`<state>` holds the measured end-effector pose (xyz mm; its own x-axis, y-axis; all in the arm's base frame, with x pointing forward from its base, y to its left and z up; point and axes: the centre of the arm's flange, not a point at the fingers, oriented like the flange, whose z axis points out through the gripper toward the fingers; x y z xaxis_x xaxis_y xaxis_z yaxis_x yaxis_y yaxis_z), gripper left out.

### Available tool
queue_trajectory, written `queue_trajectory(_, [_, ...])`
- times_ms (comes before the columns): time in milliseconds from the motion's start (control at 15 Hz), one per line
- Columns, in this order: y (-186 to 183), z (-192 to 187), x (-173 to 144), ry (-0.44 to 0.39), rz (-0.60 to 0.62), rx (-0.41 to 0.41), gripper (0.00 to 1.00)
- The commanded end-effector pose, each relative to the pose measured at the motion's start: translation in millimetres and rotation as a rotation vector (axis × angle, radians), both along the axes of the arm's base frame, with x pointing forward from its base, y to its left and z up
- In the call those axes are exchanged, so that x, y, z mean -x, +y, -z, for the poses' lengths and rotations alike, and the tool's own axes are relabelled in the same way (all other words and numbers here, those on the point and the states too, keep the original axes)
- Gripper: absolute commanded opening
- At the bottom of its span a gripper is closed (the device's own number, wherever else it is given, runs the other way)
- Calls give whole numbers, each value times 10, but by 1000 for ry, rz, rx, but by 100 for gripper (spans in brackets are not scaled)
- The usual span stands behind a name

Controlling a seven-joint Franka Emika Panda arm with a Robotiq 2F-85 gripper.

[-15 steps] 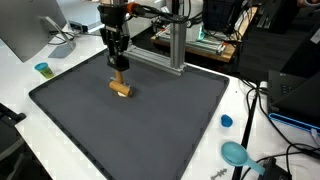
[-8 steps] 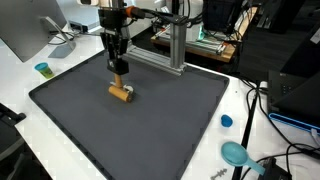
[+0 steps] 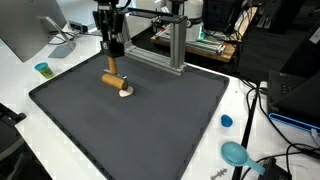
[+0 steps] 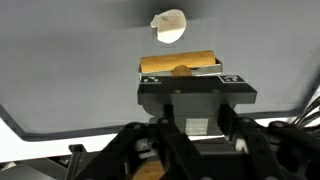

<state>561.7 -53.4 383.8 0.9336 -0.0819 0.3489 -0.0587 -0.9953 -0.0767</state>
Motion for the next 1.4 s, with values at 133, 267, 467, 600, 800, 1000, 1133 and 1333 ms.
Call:
queue_trajectory(133, [83,322,18,41,-29,14,21])
queue_trajectory(267, [120,444,-6,59,-34,20,21])
queue_trajectory(467, [113,556,13,104,-43,77,21])
queue_trajectory(600, [108,593,13,115,-50,113,21])
queue_trajectory(800, [127,691,53,181,-69,165,21])
queue_trajectory(1000, [171,739,80,221,-83,188,21])
queue_trajectory(1133, [200,689,90,221,-88,152,21])
queue_trajectory(1333, [184,515,71,150,-64,91,21])
